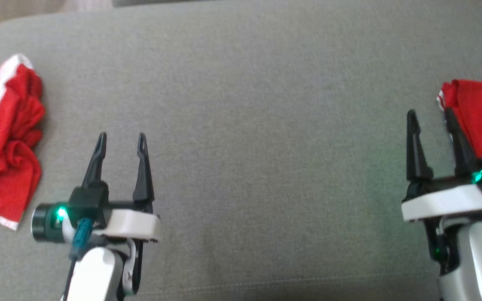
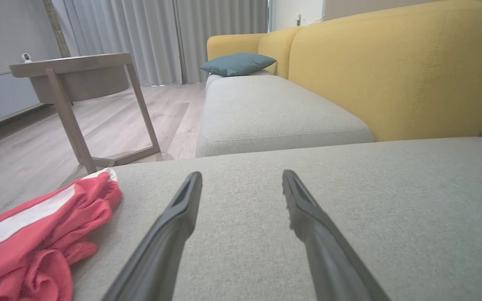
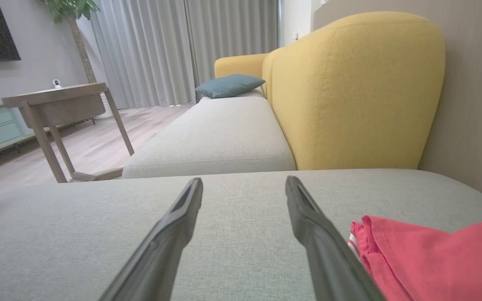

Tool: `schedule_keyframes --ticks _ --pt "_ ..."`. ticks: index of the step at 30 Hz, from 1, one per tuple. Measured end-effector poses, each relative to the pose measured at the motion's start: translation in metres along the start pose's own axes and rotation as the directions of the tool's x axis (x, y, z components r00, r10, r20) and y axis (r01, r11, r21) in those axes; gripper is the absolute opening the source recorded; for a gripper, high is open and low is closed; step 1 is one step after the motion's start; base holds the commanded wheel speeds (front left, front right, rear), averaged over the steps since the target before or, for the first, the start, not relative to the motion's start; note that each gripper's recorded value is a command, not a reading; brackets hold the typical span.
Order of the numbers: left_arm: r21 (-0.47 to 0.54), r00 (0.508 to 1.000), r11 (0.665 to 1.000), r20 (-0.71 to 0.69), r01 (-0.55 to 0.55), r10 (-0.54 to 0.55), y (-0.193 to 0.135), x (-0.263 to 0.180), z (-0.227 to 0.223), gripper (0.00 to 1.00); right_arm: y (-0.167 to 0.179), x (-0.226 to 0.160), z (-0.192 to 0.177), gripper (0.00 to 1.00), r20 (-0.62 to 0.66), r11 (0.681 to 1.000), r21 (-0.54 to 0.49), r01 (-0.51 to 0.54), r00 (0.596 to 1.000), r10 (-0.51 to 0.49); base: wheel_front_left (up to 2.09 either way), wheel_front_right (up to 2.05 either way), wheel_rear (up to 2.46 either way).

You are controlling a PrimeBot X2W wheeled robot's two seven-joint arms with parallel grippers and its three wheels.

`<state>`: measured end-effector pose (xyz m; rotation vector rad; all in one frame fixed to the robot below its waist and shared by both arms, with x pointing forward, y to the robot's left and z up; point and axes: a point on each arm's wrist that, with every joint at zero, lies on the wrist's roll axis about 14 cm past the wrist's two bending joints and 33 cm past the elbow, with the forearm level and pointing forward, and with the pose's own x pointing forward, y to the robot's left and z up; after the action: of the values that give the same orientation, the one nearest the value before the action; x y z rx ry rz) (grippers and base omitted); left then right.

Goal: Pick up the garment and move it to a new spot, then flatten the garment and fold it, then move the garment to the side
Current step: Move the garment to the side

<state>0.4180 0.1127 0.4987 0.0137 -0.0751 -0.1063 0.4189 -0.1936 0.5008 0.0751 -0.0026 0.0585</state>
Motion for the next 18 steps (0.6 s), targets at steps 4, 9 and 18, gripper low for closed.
schedule_keyframes --ticks 4,9,18 --pt "0.012 1.0 1.0 -0.006 -0.017 0.017 0.006 -0.016 0.002 1.0 0.011 -0.013 0.006 1.0 0.0 1.0 0.006 -0.018 1.0 0.018 0.0 0.0 0.0" --pt "0.016 0.999 1.0 -0.027 -0.027 0.027 0.011 -0.035 -0.001 1.0 0.015 -0.035 0.006 1.0 -0.021 1.0 0.023 -0.013 1.0 0.014 0.0 0.0 0.0" --pt "0.014 0.999 1.0 -0.033 -0.025 0.026 0.011 -0.059 0.001 1.0 0.015 -0.066 0.009 1.0 -0.033 1.0 0.028 0.003 0.999 -0.002 0.0 0.0 0.0"
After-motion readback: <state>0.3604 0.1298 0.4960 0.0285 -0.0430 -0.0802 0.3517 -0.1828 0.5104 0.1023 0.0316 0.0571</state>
